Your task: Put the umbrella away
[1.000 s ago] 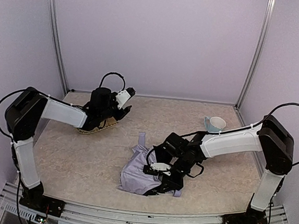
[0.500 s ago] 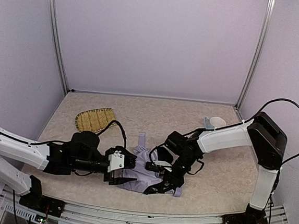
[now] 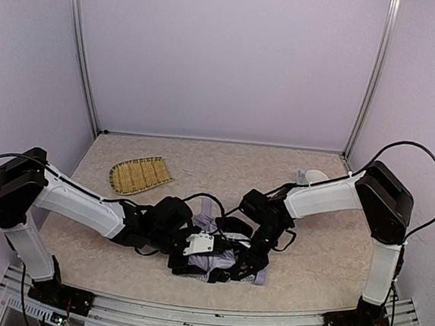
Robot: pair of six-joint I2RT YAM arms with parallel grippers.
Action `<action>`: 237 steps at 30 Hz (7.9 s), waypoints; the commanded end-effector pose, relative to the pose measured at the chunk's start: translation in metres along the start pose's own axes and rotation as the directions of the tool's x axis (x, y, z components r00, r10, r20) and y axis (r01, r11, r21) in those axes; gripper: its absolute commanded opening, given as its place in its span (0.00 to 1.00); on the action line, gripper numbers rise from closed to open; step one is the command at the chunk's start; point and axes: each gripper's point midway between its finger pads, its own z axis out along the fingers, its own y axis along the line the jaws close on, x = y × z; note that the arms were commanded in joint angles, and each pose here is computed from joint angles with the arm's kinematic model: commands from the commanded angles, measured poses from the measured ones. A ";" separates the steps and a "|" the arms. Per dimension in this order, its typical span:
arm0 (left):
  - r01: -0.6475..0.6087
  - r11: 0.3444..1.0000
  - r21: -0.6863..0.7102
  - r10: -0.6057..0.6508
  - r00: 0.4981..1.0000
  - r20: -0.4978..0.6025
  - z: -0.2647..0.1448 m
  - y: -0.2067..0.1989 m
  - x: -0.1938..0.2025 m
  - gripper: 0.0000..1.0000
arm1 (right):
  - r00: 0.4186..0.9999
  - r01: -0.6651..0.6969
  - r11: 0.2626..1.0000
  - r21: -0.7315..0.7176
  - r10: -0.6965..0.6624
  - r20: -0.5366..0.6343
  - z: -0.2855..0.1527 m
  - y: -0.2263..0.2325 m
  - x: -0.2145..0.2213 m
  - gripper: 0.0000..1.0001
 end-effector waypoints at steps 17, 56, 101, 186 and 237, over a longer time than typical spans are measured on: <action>0.586 0.689 0.426 -0.457 0.808 -0.372 0.042 -0.059 0.054 0.48 | 0.938 0.058 0.760 0.648 -0.263 0.224 -0.136 -0.022 -0.033 0.77; 0.638 0.504 0.583 -0.474 0.768 -0.431 0.041 -0.067 0.057 0.45 | 0.837 0.533 0.482 0.696 -0.421 -0.350 -0.008 -0.052 0.003 0.68; -0.053 0.976 -0.211 0.073 0.993 0.088 -0.025 0.024 -0.023 0.83 | 0.969 -0.175 0.981 -0.079 0.158 -0.191 0.036 -0.034 0.053 0.17; 0.320 0.771 -0.551 0.063 0.822 0.566 -0.169 0.095 -0.063 0.99 | 0.938 0.328 0.901 0.285 -0.272 -0.217 0.019 0.000 0.039 0.04; 0.361 0.873 0.328 -0.302 0.928 -0.219 0.039 -0.054 0.058 0.33 | 0.982 -0.028 0.921 0.388 -0.048 0.183 -0.065 -0.061 -0.013 0.81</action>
